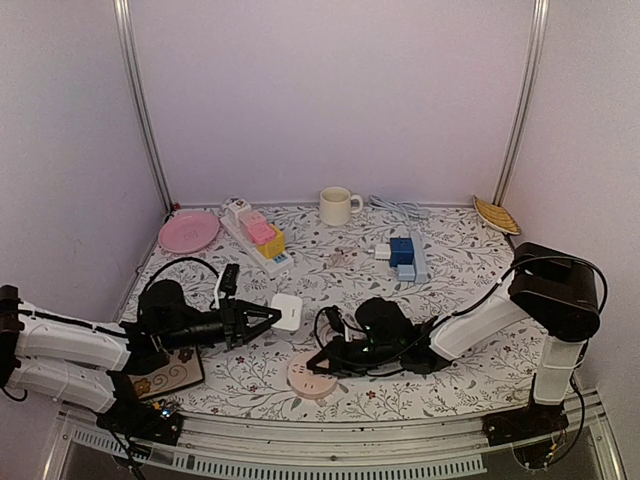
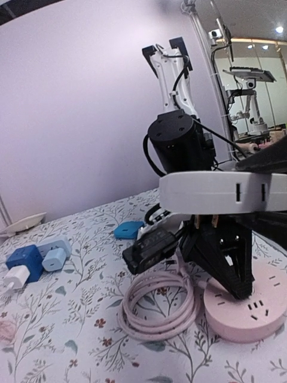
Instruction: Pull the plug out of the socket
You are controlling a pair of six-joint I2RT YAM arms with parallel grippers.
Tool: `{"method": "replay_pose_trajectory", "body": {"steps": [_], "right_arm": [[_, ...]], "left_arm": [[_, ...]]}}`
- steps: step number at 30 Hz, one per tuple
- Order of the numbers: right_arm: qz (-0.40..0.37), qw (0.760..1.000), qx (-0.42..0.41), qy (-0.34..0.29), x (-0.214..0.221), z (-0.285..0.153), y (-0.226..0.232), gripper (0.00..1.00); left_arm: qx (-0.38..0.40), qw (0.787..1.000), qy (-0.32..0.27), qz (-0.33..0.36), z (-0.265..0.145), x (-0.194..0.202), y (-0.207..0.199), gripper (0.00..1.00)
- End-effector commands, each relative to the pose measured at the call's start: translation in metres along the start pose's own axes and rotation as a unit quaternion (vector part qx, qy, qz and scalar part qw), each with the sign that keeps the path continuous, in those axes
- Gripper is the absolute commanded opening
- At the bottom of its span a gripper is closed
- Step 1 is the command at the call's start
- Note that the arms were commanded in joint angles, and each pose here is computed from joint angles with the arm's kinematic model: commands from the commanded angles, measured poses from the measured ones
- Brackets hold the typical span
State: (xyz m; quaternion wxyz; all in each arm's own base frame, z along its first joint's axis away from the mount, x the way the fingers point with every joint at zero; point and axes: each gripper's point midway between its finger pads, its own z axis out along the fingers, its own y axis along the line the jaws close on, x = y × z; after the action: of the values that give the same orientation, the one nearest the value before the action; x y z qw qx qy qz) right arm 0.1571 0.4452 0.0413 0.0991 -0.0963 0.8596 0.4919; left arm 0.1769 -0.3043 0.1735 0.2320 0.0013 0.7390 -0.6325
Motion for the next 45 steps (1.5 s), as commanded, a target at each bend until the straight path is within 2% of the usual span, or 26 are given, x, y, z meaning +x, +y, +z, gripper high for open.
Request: {"method": "replay_pose_trajectory", "body": {"steps": [1, 5, 7, 12, 16, 27, 31, 33, 34, 38, 43, 45], "right_arm": [[0.003, 0.996, 0.088, 0.004, 0.007, -0.013, -0.038, 0.03], [-0.018, 0.997, 0.069, -0.019, -0.009, -0.023, -0.01, 0.03], [-0.028, 0.997, 0.064, -0.03, -0.017, -0.029, 0.001, 0.03], [-0.047, 0.996, 0.058, -0.058, -0.032, -0.05, 0.023, 0.04], [-0.054, 0.994, 0.061, -0.079, -0.041, -0.071, 0.03, 0.04], [-0.072, 0.986, 0.05, -0.14, -0.062, -0.127, 0.054, 0.1], [-0.077, 0.985, 0.049, -0.149, -0.064, -0.135, 0.06, 0.12], [-0.078, 0.984, 0.051, -0.151, -0.065, -0.136, 0.06, 0.14], [-0.078, 0.984, 0.052, -0.151, -0.065, -0.137, 0.059, 0.15], [-0.079, 0.983, 0.056, -0.153, -0.065, -0.138, 0.058, 0.18], [-0.083, 0.982, 0.063, -0.154, -0.065, -0.14, 0.055, 0.36], [-0.084, 0.982, 0.065, -0.154, -0.064, -0.141, 0.054, 0.43]], "left_arm": [[-0.115, 0.992, -0.027, 0.045, -0.018, -0.022, 0.031, 0.0], [-0.252, 0.965, -0.045, 0.062, -0.047, -0.039, 0.068, 0.0], [-0.28, 0.956, -0.054, 0.063, -0.057, -0.045, 0.077, 0.0], [-0.267, 0.963, -0.041, 0.024, -0.062, -0.033, 0.1, 0.0], [-0.283, 0.959, -0.021, -0.001, -0.063, -0.024, 0.124, 0.0], [-0.312, 0.949, -0.011, -0.048, -0.075, -0.015, 0.162, 0.0], [-0.328, 0.943, -0.005, -0.054, -0.078, -0.013, 0.171, 0.05], [-0.333, 0.941, -0.003, -0.055, -0.079, -0.012, 0.174, 0.12], [-0.335, 0.941, -0.003, -0.055, -0.08, -0.012, 0.175, 0.2], [-0.346, 0.937, -0.001, -0.051, -0.082, -0.012, 0.177, 0.42], [-0.374, 0.927, -0.016, -0.03, -0.091, -0.022, 0.175, 0.72], [-0.382, 0.924, -0.022, -0.02, -0.095, -0.026, 0.172, 0.79]]}}
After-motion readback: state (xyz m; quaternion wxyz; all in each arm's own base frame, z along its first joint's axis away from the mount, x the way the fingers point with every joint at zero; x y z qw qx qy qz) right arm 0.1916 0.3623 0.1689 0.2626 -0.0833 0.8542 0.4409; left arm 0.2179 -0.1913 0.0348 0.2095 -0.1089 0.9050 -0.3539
